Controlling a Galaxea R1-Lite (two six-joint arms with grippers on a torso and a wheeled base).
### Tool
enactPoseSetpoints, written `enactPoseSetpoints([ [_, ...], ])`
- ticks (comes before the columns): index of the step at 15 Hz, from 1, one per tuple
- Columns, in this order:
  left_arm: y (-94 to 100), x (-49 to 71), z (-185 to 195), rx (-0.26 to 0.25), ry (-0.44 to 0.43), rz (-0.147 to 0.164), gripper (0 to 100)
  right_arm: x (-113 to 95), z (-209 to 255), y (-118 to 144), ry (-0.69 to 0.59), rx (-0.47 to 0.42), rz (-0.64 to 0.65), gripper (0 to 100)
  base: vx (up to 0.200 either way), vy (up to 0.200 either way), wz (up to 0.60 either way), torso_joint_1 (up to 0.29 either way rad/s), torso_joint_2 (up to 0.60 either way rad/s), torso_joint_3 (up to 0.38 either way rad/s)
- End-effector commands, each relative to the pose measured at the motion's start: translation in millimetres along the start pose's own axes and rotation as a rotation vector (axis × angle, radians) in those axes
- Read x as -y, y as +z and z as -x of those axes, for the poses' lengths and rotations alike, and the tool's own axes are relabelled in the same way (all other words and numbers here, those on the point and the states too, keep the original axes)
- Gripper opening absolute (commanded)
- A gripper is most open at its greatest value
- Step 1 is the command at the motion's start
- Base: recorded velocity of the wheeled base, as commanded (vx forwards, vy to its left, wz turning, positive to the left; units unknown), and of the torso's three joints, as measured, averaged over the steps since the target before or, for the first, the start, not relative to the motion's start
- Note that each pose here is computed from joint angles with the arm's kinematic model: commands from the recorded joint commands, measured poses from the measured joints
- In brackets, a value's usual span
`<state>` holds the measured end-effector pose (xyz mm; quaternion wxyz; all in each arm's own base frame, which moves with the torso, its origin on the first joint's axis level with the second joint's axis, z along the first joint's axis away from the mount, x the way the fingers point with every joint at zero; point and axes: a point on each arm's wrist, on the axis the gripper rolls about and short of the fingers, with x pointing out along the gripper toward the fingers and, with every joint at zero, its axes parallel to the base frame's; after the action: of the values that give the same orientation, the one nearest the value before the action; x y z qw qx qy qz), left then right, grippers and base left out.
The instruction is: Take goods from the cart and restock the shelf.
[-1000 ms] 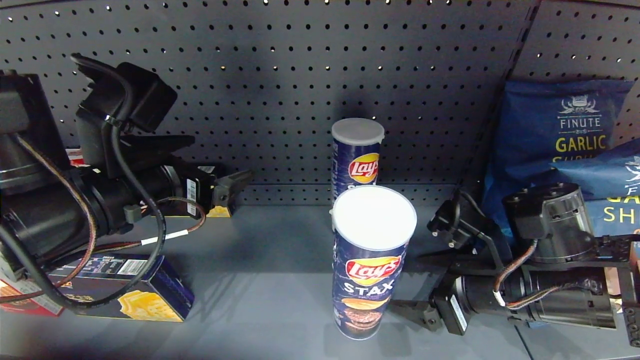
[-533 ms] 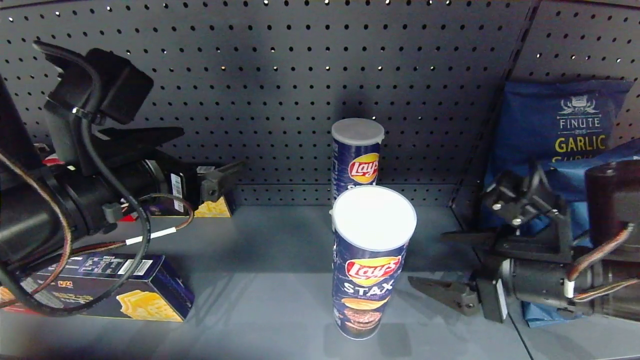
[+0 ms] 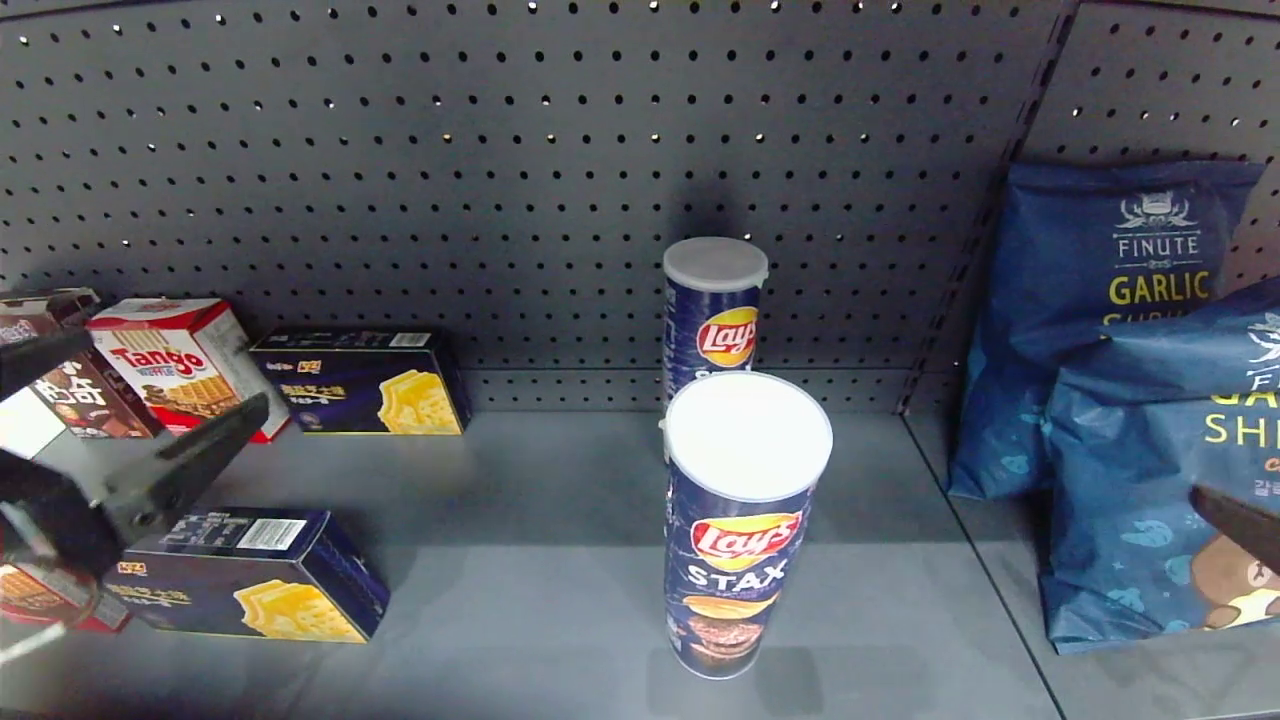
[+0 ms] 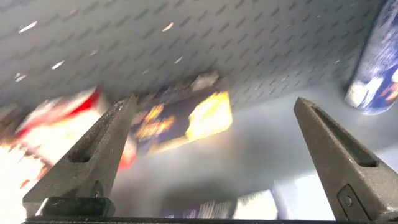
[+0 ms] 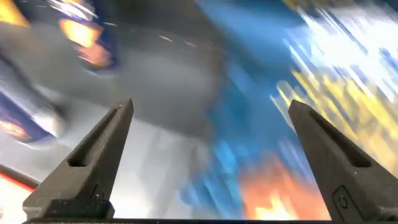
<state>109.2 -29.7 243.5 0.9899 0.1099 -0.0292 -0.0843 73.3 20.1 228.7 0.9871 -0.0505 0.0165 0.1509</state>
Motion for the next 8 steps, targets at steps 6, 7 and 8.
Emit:
enactPoseSetpoints([
  [6,-46.6,-3.4,113,-0.045,0.065,-0.015,100,-22,88,-149,-0.362,0.017,-0.041,100,0.0,0.0,0.0,0.0,0.0,0.0],
  [7,-49.1,-3.0,116,-0.049,0.064,-0.015,100,-22,87,-149,-0.346,0.013,-0.05,100,0.0,0.0,0.0,0.0,0.0,0.0],
  [8,-53.4,-2.0,116,-0.061,0.059,-0.017,100,-23,88,-150,-0.332,0.027,-0.085,100,0.0,0.0,0.0,0.0,0.0,0.0],
])
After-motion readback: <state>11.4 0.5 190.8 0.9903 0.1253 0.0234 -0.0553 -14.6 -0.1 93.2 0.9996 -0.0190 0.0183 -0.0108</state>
